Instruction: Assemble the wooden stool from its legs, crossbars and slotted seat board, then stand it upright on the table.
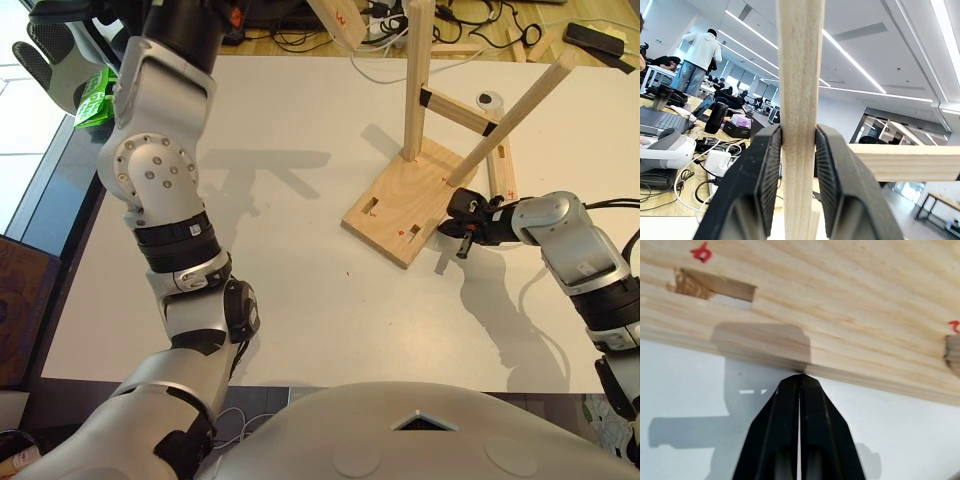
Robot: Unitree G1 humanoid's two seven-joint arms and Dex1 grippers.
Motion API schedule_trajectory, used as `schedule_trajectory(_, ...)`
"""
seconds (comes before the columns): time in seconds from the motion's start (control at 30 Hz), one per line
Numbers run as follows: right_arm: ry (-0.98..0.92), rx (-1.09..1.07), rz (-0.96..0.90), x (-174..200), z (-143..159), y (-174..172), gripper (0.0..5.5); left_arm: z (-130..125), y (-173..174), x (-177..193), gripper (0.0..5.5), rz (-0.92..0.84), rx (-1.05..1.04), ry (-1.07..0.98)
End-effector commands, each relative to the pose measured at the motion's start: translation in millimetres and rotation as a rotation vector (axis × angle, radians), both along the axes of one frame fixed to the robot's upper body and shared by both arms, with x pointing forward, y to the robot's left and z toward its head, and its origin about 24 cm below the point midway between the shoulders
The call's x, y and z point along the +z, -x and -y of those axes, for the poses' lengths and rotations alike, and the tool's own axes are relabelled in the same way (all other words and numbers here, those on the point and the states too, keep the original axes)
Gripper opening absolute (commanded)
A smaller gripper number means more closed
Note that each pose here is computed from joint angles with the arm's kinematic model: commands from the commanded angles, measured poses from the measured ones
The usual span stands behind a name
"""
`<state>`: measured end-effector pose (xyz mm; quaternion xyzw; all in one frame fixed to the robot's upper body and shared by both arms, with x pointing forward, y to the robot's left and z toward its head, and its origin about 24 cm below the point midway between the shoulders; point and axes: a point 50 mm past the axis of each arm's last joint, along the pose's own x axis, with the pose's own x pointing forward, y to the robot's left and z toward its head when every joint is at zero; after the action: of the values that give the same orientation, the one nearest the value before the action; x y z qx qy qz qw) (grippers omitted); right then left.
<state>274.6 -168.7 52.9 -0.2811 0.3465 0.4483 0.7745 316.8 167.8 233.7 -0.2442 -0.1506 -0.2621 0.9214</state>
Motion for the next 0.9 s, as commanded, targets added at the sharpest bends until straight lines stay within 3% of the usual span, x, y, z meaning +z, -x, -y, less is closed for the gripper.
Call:
schedule_trajectory(0.03,-0.035,-0.002,0.074,13,-10,-12,0.0,-6,13,-15,0.95,-0.026,-0.035,-0.151)
schedule_trajectory(0.27,-0.132,-0.069,0.077,44,15,15,0.0,-5,39,-64,0.95,-0.144,-0.135,-0.228)
schedule_trajectory(0.47,-0.257,-0.054,-0.01,64,23,54,0.0,10,25,-88,0.95,-0.128,-0.223,-0.309)
schedule_trajectory(0.9,-0.324,-0.043,0.025,71,10,53,0.0,21,5,-118,0.95,-0.088,-0.213,-0.396)
